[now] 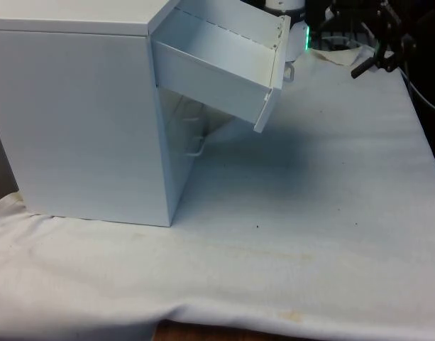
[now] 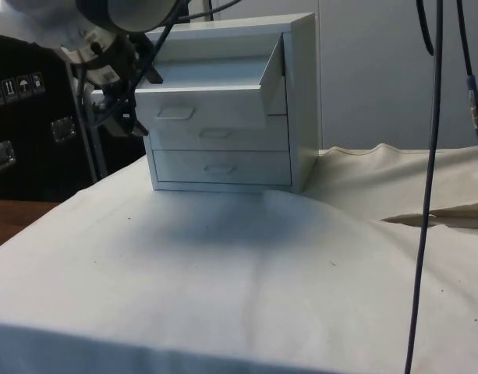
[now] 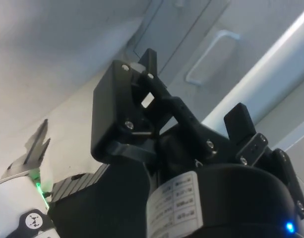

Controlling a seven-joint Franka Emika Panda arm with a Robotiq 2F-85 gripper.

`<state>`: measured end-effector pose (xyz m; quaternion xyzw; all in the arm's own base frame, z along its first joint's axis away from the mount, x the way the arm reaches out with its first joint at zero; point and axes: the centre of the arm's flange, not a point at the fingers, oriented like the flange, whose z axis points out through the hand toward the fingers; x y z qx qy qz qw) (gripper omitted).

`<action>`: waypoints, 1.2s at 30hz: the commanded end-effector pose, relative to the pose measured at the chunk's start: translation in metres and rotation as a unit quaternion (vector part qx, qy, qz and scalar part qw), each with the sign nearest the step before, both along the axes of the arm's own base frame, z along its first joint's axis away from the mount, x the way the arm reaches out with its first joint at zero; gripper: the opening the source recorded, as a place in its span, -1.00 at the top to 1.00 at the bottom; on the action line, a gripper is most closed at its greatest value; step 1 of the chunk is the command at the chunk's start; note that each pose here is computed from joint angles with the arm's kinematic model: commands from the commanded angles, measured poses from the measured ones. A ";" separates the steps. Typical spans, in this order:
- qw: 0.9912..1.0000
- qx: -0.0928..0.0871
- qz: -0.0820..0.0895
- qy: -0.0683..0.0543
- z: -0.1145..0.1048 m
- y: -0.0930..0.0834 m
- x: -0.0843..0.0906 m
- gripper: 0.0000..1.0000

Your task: Open the drawer, then close it.

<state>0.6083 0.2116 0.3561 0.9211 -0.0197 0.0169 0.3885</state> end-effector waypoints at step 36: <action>1.000 0.000 -0.001 0.000 -0.002 0.001 0.000 0.18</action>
